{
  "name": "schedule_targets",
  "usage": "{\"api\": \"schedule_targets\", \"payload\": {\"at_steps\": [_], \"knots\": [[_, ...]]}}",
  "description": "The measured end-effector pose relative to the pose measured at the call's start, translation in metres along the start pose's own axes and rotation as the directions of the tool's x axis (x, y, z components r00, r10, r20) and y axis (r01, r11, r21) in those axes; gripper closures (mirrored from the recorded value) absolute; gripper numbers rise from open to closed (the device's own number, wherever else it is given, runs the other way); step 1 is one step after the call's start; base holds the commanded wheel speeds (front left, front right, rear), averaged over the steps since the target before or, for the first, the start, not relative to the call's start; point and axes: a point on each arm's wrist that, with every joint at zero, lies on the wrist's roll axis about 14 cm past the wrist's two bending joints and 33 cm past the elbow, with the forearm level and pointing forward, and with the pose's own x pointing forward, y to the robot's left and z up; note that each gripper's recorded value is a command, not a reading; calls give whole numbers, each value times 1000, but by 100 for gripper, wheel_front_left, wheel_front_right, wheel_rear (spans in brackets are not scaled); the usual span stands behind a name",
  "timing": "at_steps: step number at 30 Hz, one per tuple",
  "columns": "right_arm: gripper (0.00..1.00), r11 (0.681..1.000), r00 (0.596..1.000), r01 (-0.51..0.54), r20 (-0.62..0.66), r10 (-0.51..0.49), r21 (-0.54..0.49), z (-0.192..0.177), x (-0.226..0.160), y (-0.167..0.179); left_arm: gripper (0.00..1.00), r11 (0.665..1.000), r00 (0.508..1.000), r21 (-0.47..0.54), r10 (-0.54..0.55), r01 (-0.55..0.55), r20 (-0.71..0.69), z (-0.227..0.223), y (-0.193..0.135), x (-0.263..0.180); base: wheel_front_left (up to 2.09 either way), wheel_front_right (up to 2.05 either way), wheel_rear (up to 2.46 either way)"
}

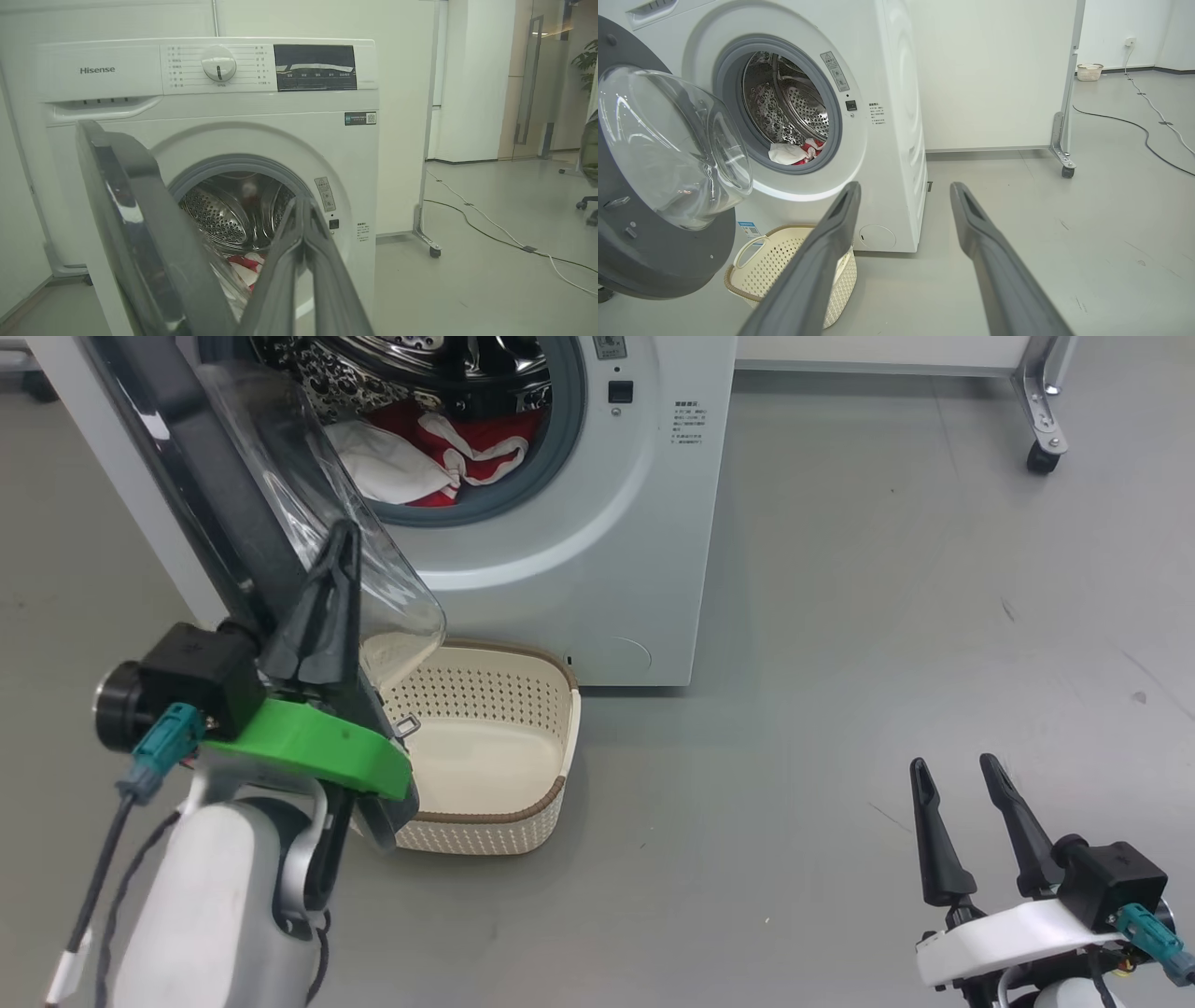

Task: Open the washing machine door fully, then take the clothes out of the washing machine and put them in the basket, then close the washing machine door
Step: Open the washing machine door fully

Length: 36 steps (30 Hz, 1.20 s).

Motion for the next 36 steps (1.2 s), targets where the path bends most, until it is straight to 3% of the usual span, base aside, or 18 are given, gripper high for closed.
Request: {"api": "schedule_targets", "payload": {"at_steps": [9, 20, 36], "knots": [[0, 1000, 1000, 22, 2, -22, -1, 1, -1, -9, 100, 992, 967, -127, -38, 5, -252, -69, -18, -18, 0, 0, 0], [0, 1000, 1000, 23, -11, -23, -12, -3, -5, -12, 100, 983, 902, -173, -26, -54, -431, -121, -18, -43, 0, 0, 0], [0, 1000, 999, 25, -31, -25, -6, -11, -7, -11, 100, 978, 870, -163, 32, -129, -492, -142, -4, -49, 0, 0, 0]]}}
